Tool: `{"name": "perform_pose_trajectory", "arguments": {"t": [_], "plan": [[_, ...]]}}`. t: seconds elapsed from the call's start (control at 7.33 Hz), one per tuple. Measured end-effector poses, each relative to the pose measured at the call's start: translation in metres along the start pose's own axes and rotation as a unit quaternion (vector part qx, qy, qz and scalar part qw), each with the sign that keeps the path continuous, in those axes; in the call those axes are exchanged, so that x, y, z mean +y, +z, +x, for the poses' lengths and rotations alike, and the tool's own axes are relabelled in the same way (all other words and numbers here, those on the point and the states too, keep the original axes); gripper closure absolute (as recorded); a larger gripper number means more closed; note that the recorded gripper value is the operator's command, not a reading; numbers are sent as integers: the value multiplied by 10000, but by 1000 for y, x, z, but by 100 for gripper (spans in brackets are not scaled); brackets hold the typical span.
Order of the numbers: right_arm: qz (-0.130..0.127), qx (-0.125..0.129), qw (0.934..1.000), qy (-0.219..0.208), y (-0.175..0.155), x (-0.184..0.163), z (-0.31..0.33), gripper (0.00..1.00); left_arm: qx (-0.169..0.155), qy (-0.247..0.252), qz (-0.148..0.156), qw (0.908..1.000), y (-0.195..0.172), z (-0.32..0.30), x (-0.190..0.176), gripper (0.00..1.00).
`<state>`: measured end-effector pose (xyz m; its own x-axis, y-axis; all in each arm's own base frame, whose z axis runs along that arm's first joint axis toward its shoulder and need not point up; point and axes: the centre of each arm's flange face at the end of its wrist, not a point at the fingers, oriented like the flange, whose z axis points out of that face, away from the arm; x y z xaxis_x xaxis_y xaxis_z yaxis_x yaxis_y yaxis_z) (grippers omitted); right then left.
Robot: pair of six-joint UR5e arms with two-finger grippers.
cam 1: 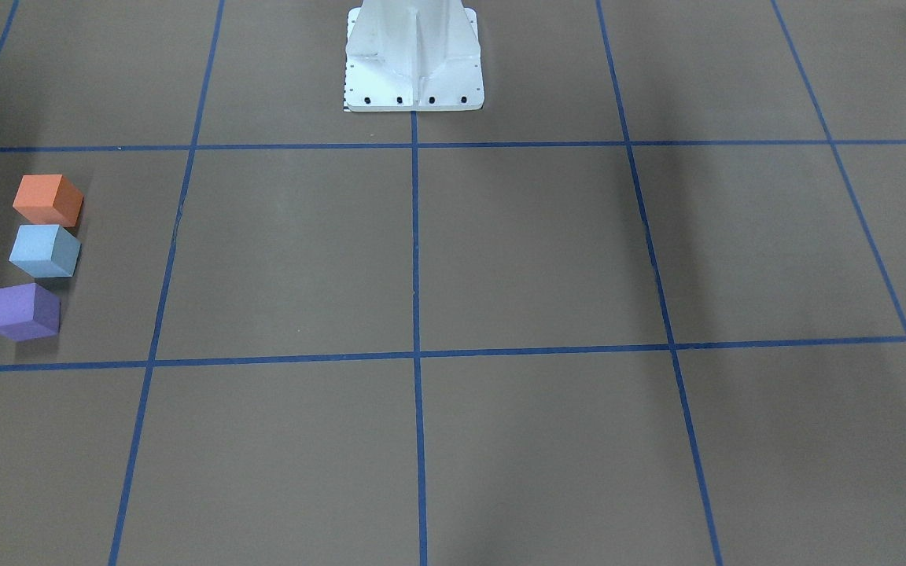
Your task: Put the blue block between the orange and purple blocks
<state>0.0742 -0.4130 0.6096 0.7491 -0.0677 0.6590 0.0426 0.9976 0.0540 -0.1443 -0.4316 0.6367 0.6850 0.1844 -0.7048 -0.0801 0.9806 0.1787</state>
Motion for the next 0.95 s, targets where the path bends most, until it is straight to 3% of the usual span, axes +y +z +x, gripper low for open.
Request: {"name": "perform_pose_trajectory", "arguments": {"t": [0.95], "plan": [[8,-60,10000,-19,0,0,-2,1,-30,68,46,10000,1,-1,0,0]]}}
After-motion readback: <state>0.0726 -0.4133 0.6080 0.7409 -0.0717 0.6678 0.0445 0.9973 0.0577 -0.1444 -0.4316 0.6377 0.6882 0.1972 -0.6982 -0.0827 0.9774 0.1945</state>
